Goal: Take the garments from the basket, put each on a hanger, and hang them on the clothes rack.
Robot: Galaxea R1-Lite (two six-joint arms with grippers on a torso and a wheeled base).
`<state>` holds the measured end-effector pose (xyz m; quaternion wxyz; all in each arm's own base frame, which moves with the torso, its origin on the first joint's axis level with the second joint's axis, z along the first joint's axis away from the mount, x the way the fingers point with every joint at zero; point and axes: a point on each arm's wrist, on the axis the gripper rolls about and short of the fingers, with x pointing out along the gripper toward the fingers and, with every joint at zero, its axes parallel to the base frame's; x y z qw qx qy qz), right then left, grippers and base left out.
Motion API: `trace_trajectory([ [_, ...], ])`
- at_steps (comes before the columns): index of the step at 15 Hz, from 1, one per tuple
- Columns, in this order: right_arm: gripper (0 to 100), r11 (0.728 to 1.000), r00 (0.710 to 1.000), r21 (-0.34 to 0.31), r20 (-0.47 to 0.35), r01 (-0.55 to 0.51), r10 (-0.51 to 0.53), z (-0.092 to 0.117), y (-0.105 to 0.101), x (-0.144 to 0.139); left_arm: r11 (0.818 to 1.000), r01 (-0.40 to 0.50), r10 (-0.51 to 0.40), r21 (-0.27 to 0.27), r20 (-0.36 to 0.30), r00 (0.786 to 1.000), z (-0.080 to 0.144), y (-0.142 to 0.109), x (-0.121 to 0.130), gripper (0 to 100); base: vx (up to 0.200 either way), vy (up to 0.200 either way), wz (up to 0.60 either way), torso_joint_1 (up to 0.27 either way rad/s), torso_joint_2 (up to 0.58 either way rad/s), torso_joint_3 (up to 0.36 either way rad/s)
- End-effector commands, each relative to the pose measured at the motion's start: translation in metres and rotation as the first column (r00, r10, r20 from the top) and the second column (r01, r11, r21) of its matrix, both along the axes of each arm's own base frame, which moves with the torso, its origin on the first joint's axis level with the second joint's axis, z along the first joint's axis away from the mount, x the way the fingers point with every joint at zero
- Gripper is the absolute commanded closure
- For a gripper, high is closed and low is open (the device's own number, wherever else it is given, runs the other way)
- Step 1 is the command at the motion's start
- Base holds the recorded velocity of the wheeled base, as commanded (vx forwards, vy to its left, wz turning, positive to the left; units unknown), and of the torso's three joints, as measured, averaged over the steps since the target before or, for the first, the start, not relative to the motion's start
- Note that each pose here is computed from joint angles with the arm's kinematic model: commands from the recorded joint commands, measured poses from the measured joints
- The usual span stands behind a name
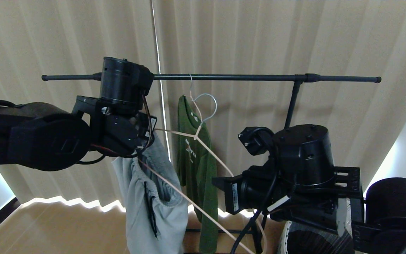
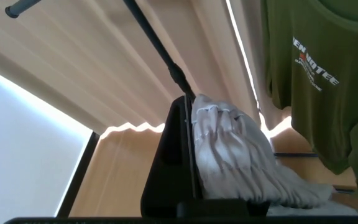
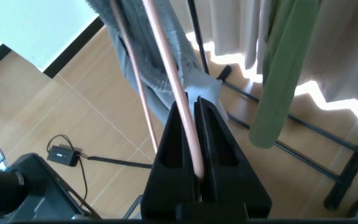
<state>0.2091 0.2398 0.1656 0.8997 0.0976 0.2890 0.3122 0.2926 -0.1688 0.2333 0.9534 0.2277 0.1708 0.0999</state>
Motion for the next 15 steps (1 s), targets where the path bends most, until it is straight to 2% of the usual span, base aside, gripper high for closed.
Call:
trace_trajectory([
  [1,100,1.000,1.000,-0.009,-0.010,0.000,0.000,-0.005,0.006,0.005,1.000,0.021,-0.021,-0.008,0.015,1.000,0.007,-0.002,-0.010,100,0.000,0.000,0.00,0.000,0.00,0.000],
  [7,100,1.000,1.000,-0.017,-0.015,-0.001,0.001,-0.010,0.012,0.009,0.993,0.116,-0.116,-0.011,0.013,0.993,0.010,-0.023,-0.034,100,0.000,0.000,0.00,0.000,0.00,0.000],
  [11,100,1.000,1.000,-0.015,-0.013,-0.001,0.001,-0.010,0.012,0.010,0.983,0.185,-0.185,-0.018,0.021,0.983,0.013,-0.040,-0.049,100,0.000,0.000,0.00,0.000,0.00,0.000],
  [13,100,1.000,1.000,-0.011,-0.010,-0.001,0.001,-0.009,0.013,0.011,0.971,0.238,-0.238,-0.029,0.033,0.971,0.016,-0.050,-0.062,100,0.000,0.000,0.00,0.000,0.00,0.000],
  [15,100,1.000,1.000,-0.006,-0.003,0.015,-0.015,-0.007,0.009,0.014,0.968,0.250,-0.249,-0.026,0.031,0.968,0.017,-0.046,-0.069,100,0.000,0.000,0.00,0.000,0.00,0.000],
])
